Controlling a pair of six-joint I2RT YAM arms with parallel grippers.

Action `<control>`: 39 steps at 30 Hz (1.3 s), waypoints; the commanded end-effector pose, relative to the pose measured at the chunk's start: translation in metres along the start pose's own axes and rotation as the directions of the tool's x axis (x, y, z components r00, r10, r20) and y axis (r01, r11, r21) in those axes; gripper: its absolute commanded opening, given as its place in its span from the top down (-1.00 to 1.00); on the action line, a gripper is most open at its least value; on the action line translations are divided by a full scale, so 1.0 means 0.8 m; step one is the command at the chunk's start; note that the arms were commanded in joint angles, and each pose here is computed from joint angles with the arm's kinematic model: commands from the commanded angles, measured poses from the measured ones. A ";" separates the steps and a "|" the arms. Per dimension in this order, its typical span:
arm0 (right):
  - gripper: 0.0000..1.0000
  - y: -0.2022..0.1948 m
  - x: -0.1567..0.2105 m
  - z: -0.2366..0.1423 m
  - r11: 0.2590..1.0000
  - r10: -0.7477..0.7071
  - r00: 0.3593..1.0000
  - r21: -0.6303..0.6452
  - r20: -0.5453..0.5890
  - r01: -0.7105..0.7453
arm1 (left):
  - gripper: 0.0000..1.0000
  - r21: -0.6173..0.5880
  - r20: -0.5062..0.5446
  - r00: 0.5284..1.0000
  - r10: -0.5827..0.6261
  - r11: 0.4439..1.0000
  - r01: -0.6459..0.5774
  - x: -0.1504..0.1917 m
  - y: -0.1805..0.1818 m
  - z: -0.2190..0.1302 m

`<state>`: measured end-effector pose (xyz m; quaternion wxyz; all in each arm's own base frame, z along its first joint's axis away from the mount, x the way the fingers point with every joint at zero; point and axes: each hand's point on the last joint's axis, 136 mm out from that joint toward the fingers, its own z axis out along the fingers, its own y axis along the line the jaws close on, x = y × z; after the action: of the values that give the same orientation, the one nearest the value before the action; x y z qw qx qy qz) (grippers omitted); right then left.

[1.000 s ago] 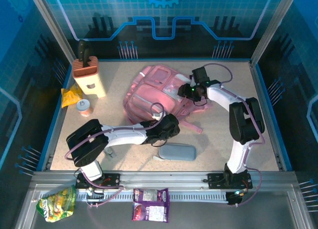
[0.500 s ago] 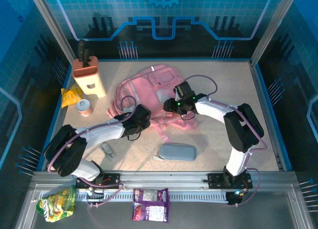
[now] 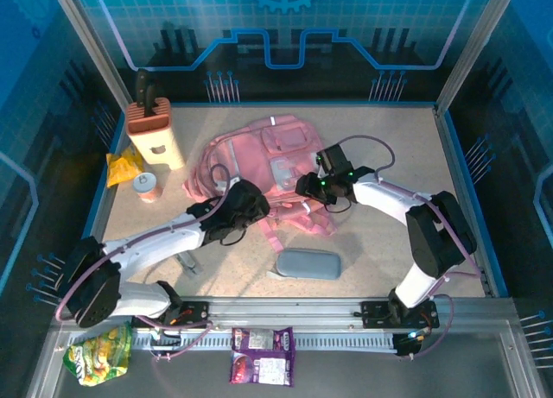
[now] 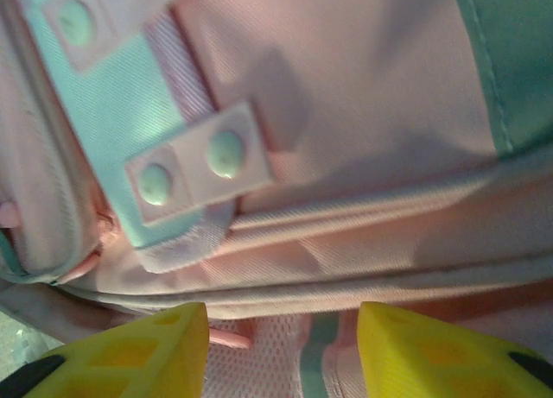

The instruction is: Pack the student bag

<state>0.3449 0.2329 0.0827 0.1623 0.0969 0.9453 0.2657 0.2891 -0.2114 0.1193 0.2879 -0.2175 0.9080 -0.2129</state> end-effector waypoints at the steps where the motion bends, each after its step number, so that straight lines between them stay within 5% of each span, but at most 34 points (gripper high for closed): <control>1: 0.03 -0.001 0.008 0.006 0.997 0.070 0.997 0.016 -0.019 -0.070 | -0.04 0.017 -0.020 0.999 0.040 0.999 -0.040 -0.001 -0.023 0.009; 14: -0.18 0.004 0.010 0.034 0.984 0.156 0.988 0.082 0.012 -0.156 | -0.06 -0.076 -0.070 0.997 0.023 0.997 -0.028 0.017 -0.003 0.058; 25: 0.24 0.002 -0.013 0.048 0.980 0.168 0.983 0.099 0.068 -0.174 | 0.04 -0.149 -0.148 0.989 0.011 0.988 -0.033 0.052 0.037 0.083; 33: 0.44 0.010 -0.034 0.039 0.976 0.210 0.971 0.042 0.110 -0.216 | 0.07 -0.143 -0.155 0.988 0.026 0.989 -0.049 0.055 0.032 0.080; 39: 0.77 0.019 -0.042 0.035 0.976 0.217 0.969 -0.001 0.115 -0.218 | 0.08 -0.121 -0.158 0.986 0.061 0.989 -0.081 0.052 0.013 0.070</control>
<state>0.3692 0.2418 0.0606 0.1587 0.2228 0.9315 0.2397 0.2992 -0.2342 0.0517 0.2306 -0.1986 0.9381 -0.1655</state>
